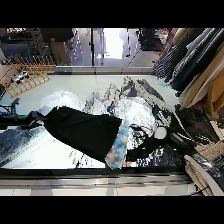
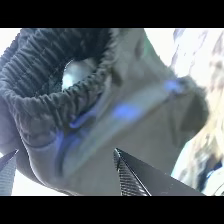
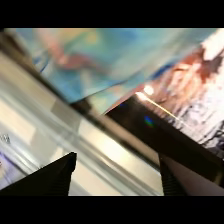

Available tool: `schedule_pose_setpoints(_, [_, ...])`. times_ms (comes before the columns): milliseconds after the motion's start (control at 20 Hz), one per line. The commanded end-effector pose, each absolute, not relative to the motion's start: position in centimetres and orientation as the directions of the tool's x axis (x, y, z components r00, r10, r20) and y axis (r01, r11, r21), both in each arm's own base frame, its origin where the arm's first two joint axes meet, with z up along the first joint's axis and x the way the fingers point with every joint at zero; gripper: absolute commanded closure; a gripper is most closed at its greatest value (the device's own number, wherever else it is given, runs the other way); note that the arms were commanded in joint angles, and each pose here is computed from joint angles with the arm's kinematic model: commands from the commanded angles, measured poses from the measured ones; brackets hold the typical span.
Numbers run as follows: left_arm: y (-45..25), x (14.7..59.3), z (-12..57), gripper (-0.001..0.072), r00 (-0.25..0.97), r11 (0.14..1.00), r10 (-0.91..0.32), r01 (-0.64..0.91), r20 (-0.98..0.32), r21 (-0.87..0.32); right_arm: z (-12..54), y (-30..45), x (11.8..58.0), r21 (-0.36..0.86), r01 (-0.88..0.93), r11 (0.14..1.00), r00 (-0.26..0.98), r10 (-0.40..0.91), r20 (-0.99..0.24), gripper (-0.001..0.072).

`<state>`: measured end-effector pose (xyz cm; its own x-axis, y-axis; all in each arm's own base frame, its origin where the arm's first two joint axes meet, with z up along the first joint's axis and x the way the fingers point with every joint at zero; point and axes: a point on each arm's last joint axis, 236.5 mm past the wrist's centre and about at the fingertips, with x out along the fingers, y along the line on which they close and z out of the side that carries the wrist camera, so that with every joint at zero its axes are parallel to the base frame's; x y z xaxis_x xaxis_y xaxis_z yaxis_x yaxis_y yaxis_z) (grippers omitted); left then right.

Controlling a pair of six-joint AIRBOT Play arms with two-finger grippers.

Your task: Fold the clothes and pants, and hang the long-sleeved shirts on hangers.

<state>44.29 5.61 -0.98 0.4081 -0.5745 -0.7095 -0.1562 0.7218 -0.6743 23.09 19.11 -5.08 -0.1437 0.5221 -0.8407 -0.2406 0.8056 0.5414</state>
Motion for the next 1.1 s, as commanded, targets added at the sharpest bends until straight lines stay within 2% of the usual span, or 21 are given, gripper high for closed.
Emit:
schedule_pose_setpoints(0, [7.4,44.6,3.3,0.0087,0.484,0.715,-0.533,-0.18,-0.694,-0.675,-6.3,17.9,27.5,0.684,0.058,0.727,0.102,0.678,-0.728,0.0063])
schedule_pose_setpoints(50, [7.1,44.8,4.7,0.0128,0.508,0.742,-0.518,-0.132,-0.688,-0.657,-6.8,18.4,28.3,0.721,0.081,0.688,0.148,0.707,-0.691,0.0056])
schedule_pose_setpoints(100, [6.4,44.8,5.9,0.0132,0.52,0.778,-0.513,-0.054,-0.683,-0.625,-6.9,19.1,29.2,0.756,0.081,0.649,0.182,0.736,-0.652,0.0032])
schedule_pose_setpoints(200, [4.3,44.7,8.1,0.0215,0.528,0.822,-0.519,0.093,-0.672,-0.562,-7.1,20.8,30.6,0.816,0.087,0.572,0.213,0.789,-0.576,0.0016])
schedule_pose_setpoints(250, [2.9,44.7,8.8,0.0216,0.524,0.831,-0.529,0.159,-0.667,-0.534,-7.7,21.3,31.2,0.828,0.099,0.552,0.218,0.8,-0.56,0.0016])
schedule_pose_setpoints(500, [-3.4,44.2,9.3,0.0216,0.441,0.798,-0.601,0.288,-0.667,-0.529,-9.9,21.8,32.3,0.824,0.109,0.557,0.189,0.802,-0.567,0.0015])
schedule_pose_setpoints(650, [-6.8,44.2,9.3,0.0216,0.409,0.779,-0.623,0.395,-0.666,-0.487,-9.0,24.5,33.5,0.826,0.033,0.563,0.2,0.806,-0.557,0.002])
schedule_pose_setpoints(700, [-7.6,44.5,9.2,0.022,0.411,0.781,-0.619,0.416,-0.669,-0.466,-8.6,25.9,34.1,0.824,0.006,0.567,0.208,0.805,-0.555,0.0073])
schedule_pose_setpoints(800, [-8.7,45.0,8.7,0.0224,0.417,0.789,-0.602,0.439,-0.681,-0.429,-7.9,29.0,35.0,0.825,-0.021,0.564,0.217,0.808,-0.547,0.0107])
schedule_pose_setpoints(850, [-9.1,45.0,8.2,0.0244,0.402,0.787,-0.602,0.445,-0.69,-0.427,-7.9,30.4,35.3,0.824,-0.016,0.566,0.216,0.807,-0.55,0.0192])
schedule_pose_setpoints(900, [-9.5,44.9,7.4,0.0344,0.381,0.783,-0.605,0.447,-0.699,-0.433,-7.8,31.6,35.6,0.821,-0.013,0.57,0.22,0.803,-0.554,0.027])
schedule_pose_setpoints(950, [-9.9,44.7,6.4,0.053,0.349,0.775,-0.612,0.446,-0.71,-0.448,-7.7,32.4,35.9,0.818,-0.016,0.574,0.225,0.8,-0.557,0.0353])
schedule_pose_setpoints(1000, [-10.1,44.3,5.4,0.068,0.312,0.764,-0.622,0.443,-0.718,-0.47,-7.7,32.7,36.4,0.806,-0.035,0.592,0.238,0.788,-0.568,0.0587])
schedule_pose_setpoints(1050, [-10.4,43.9,4.2,0.0694,0.271,0.754,-0.632,0.429,-0.726,-0.497,-7.8,32.2,36.8,0.785,-0.046,0.618,0.249,0.768,-0.59,0.0691])
